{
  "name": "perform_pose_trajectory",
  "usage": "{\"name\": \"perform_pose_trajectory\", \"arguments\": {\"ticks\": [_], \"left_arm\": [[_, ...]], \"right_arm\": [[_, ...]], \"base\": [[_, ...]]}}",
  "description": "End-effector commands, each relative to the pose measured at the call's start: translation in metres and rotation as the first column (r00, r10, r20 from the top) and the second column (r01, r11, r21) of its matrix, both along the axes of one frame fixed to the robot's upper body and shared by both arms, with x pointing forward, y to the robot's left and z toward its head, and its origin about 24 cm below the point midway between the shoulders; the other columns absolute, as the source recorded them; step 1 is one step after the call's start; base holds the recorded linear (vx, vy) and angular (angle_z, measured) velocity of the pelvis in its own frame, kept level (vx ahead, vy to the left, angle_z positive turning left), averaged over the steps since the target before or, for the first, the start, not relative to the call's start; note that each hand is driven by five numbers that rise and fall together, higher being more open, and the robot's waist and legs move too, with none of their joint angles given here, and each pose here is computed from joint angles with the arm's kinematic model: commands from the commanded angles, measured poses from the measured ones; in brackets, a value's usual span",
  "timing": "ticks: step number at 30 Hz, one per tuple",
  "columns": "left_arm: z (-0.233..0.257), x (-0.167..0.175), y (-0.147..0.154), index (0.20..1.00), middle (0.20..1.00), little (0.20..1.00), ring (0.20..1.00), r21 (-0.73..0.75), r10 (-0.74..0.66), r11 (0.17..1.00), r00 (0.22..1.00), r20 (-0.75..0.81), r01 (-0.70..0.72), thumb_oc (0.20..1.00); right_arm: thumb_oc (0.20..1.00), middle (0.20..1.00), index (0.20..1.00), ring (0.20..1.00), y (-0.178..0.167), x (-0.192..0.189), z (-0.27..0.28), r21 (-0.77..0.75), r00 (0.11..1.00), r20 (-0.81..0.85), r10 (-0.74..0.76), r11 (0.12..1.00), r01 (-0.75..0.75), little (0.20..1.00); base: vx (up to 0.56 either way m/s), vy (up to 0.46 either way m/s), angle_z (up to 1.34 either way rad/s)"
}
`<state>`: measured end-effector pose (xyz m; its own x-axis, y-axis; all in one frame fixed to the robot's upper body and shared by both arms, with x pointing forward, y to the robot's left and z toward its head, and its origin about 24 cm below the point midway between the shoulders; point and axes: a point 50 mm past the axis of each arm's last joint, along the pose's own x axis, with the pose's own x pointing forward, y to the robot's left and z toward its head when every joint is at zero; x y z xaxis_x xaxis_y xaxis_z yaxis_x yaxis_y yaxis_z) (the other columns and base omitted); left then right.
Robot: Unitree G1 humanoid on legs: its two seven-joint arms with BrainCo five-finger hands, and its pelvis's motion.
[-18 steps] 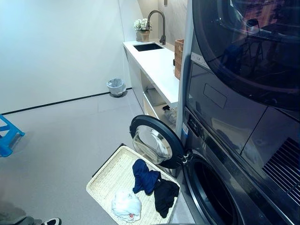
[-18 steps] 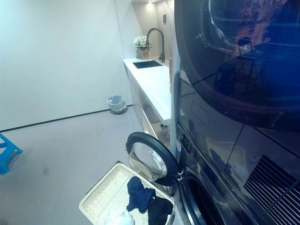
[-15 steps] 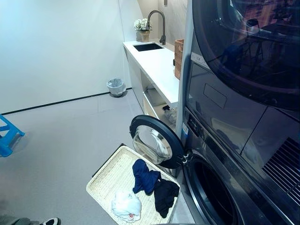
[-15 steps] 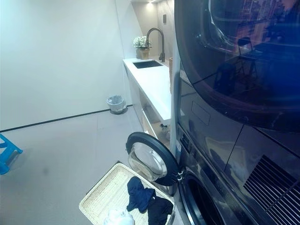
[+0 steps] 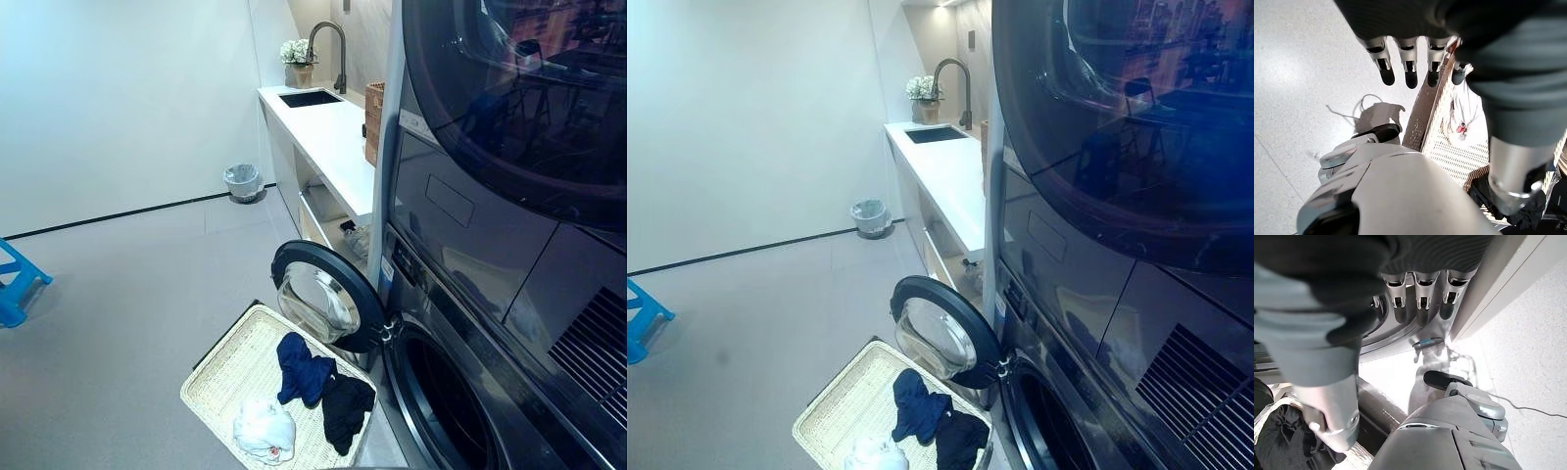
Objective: Put the clothes into the washing machine.
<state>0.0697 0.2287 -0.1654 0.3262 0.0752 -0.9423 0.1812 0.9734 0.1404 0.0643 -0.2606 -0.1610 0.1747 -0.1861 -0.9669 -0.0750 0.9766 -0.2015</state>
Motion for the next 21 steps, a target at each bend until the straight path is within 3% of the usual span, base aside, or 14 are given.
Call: {"name": "perform_pose_trajectory", "arguments": {"ticks": [1,15,21], "left_arm": [[0.007,0.033,0.003,1.000,1.000,1.000,1.000,0.030,-0.048,0.998,0.997,0.062,0.046,1.000],[0.008,0.037,0.003,1.000,1.000,1.000,1.000,0.024,-0.024,0.999,0.996,0.088,0.022,1.000],[0.021,0.067,0.009,1.000,1.000,1.000,1.000,0.027,0.079,0.996,0.962,0.262,-0.089,1.000]], "right_arm": [[1.000,1.000,1.000,1.000,0.005,0.026,0.003,0.006,0.999,0.043,-0.009,1.000,0.009,1.000],[1.000,1.000,1.000,1.000,0.002,0.031,0.005,0.002,0.997,0.070,0.010,1.000,-0.011,1.000],[1.000,1.000,1.000,1.000,0.002,0.065,0.015,0.023,0.977,0.212,0.026,0.999,-0.031,1.000]], "base": [[0.00,0.000,0.00],[0.00,0.000,0.00],[-0.01,0.009,0.00]]}}
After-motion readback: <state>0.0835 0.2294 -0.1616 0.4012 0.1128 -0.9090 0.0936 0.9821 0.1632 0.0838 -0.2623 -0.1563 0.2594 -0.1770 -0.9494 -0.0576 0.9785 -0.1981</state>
